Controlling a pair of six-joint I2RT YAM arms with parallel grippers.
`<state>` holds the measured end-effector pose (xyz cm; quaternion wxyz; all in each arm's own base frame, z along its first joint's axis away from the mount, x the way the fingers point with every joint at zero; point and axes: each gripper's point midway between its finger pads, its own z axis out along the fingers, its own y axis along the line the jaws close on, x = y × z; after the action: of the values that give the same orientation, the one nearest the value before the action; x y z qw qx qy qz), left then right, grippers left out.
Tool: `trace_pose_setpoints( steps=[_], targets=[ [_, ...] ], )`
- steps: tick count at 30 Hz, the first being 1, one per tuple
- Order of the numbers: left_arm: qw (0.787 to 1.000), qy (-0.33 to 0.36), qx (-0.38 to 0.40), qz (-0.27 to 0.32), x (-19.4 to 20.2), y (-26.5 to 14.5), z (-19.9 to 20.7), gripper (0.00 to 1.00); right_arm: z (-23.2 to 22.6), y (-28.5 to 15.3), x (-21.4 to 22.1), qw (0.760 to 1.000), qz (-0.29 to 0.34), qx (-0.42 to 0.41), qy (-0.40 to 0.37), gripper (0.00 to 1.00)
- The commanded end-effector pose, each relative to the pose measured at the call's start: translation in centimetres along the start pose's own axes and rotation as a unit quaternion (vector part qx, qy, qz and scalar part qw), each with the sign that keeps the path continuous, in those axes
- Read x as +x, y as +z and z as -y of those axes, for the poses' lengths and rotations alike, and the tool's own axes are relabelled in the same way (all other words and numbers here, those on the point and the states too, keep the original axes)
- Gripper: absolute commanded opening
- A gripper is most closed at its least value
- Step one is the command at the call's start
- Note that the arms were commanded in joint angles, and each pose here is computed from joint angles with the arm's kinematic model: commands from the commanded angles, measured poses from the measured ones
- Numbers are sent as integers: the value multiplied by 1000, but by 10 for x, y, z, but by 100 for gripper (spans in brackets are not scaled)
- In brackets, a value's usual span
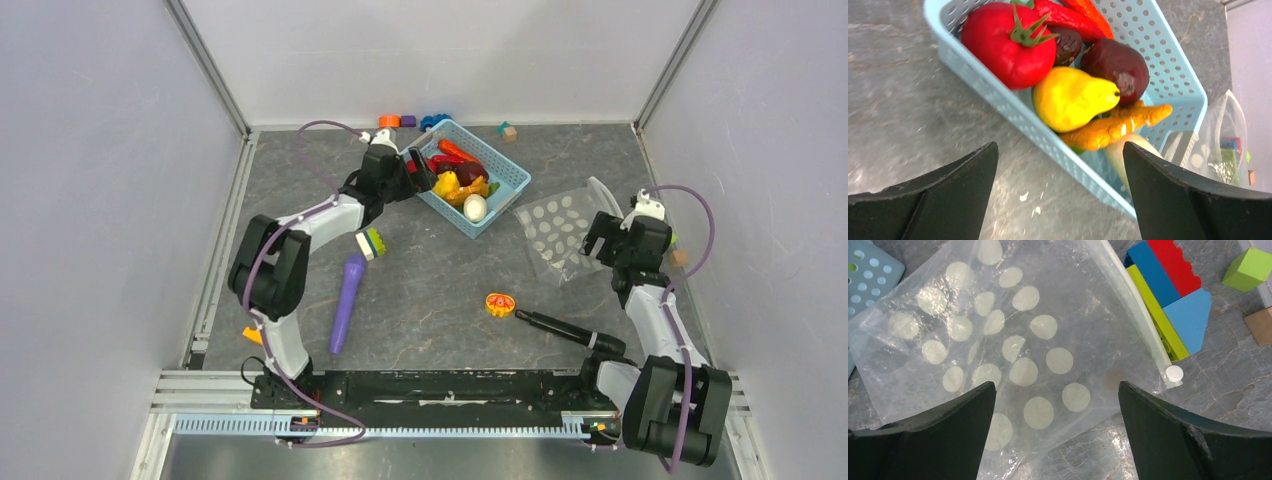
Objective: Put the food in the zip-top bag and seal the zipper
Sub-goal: Move the bin to the center of the board, then pick up the zipper food storage bag at the center of the board.
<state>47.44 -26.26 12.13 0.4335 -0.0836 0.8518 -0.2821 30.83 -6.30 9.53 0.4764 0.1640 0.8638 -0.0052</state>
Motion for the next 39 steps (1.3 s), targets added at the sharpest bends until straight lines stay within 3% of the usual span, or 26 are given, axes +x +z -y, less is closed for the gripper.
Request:
trace_pose_setpoints(
  steps=[1,12,18,29,39],
  targets=[
    [998,39,0,43,-37,-59,24,100,-6,1,-12,1000,-3,-17,-19,98],
    [998,61,23,15,16,-175,17,100,8,26,-10,995,-49,-3,-84,98],
    [994,96,12,51,23,-214,-8,100,3,58,-34,992,-65,-58,-91,98],
    [989,126,39,65,24,-224,-4,100,-15,114,-63,977,-100,-163,-91,98],
    [988,133,23,72,21,-223,-10,100,-9,126,-65,976,-93,-157,-118,98]
  ],
)
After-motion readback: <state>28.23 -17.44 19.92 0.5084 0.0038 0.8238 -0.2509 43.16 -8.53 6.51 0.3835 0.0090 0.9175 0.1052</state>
